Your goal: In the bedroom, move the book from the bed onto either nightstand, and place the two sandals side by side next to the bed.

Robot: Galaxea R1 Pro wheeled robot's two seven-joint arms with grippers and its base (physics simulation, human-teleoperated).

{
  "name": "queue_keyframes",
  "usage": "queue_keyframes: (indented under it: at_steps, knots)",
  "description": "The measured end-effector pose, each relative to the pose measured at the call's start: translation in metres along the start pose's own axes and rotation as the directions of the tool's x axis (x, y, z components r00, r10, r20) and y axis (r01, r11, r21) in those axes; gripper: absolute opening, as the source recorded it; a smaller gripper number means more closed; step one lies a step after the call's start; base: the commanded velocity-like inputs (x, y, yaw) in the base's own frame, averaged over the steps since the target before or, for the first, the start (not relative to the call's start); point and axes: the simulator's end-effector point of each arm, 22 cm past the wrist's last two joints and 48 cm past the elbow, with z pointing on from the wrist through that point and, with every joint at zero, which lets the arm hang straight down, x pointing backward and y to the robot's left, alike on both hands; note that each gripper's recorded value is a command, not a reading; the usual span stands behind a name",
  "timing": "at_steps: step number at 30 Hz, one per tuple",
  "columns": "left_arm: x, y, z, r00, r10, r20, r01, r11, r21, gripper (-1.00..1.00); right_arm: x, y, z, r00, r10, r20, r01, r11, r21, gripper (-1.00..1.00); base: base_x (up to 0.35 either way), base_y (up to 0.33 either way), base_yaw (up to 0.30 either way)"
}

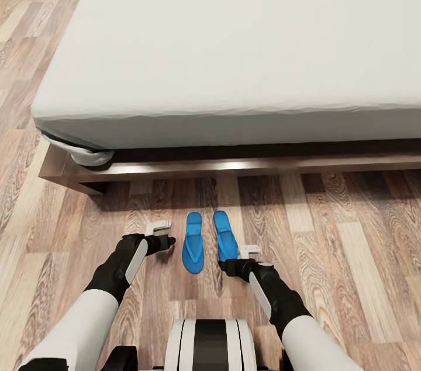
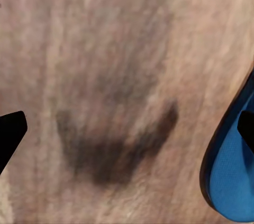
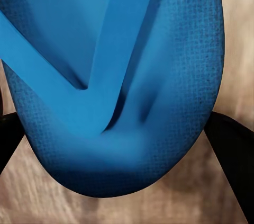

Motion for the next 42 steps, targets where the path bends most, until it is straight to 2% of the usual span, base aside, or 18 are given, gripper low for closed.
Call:
queue_keyframes:
  at_steps: [13, 20, 41, 42]
  knots:
    - [0.000, 0.000, 0.000, 1.000, -0.001, 0.001, 0.001, 1.000, 0.001, 1.00, 0.000, 0.000, 0.000, 1.000, -0.001, 0.000, 0.001, 1.000, 0.000, -1.00, 0.031, 0.015, 0.000]
    - [0.013, 0.004, 0.012, 1.000, -0.005, -0.028, 0.005, 1.000, -0.004, 1.00, 0.011, -0.002, 0.009, 1.000, 0.014, -0.023, -0.015, 1.000, -0.004, -1.00, 0.000, 0.000, 0.000]
    - [0.018, 0.005, 0.018, 0.999, -0.007, -0.039, 0.007, 1.000, -0.006, 1.00, 0.009, -0.002, 0.012, 1.000, 0.021, -0.009, -0.021, 1.000, -0.009, -1.00, 0.000, 0.000, 0.000]
    - [0.018, 0.005, 0.018, 0.999, -0.007, -0.039, 0.007, 1.000, -0.006, 1.00, 0.009, -0.002, 0.012, 1.000, 0.021, -0.009, -0.021, 1.000, -0.009, 1.00, 0.000, 0.000, 0.000]
